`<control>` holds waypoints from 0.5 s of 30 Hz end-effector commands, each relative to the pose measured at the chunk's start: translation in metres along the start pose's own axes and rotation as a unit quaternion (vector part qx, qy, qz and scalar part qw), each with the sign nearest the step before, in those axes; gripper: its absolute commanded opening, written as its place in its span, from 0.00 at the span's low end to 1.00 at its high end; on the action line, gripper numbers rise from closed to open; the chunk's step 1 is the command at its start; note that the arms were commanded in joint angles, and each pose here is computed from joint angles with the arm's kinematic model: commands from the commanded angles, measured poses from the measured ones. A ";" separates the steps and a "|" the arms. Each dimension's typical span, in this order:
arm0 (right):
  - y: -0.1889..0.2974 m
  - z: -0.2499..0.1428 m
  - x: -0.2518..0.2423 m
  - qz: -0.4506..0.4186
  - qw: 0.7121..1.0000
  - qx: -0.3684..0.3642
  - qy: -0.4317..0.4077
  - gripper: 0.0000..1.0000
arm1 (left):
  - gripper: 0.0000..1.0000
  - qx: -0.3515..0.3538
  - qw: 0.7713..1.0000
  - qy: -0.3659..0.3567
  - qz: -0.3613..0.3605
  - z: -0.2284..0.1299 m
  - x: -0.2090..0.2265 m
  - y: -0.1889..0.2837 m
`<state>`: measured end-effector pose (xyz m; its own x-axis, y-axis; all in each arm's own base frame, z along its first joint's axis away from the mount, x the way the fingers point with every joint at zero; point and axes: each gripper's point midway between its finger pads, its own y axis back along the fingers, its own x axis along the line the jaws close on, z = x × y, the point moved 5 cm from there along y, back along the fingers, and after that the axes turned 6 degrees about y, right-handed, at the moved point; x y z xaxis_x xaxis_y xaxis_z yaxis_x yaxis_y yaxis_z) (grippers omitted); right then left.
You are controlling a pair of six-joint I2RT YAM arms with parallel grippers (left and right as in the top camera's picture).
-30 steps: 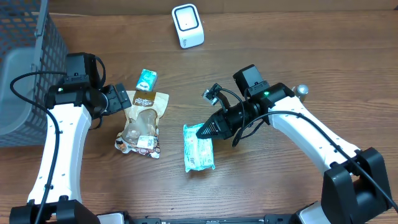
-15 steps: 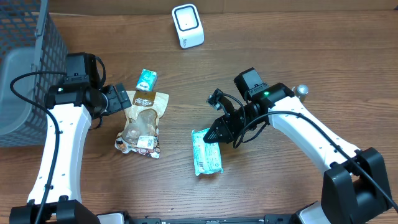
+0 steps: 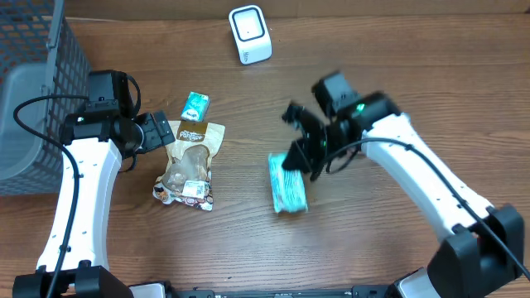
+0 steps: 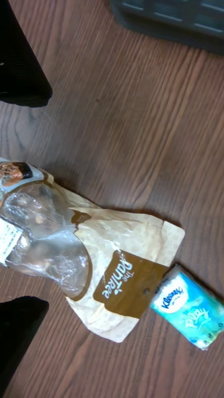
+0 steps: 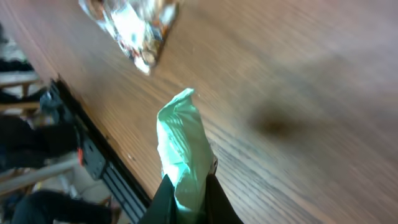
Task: Scan the item barcode
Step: 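Carry the wipes pack up to the white scanner with the right gripper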
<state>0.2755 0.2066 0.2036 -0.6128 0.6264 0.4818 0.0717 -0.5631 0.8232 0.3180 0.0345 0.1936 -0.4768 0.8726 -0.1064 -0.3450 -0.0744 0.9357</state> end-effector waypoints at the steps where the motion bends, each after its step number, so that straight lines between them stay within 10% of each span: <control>1: 0.061 0.038 0.021 -0.075 0.994 -0.074 0.034 0.03 | 1.00 -0.003 1.000 -0.002 0.006 0.002 0.000 -0.001; 15: 0.173 0.110 0.093 -0.267 0.900 -0.256 0.232 0.04 | 0.99 -0.003 1.000 -0.002 0.006 0.002 0.000 -0.001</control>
<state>0.3144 0.2272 0.4137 -0.7183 0.6918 -0.0731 -0.5702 -0.5252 0.6317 0.3181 0.0345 0.1936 -0.4764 0.8727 -0.1064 -0.3453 -0.0745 0.9355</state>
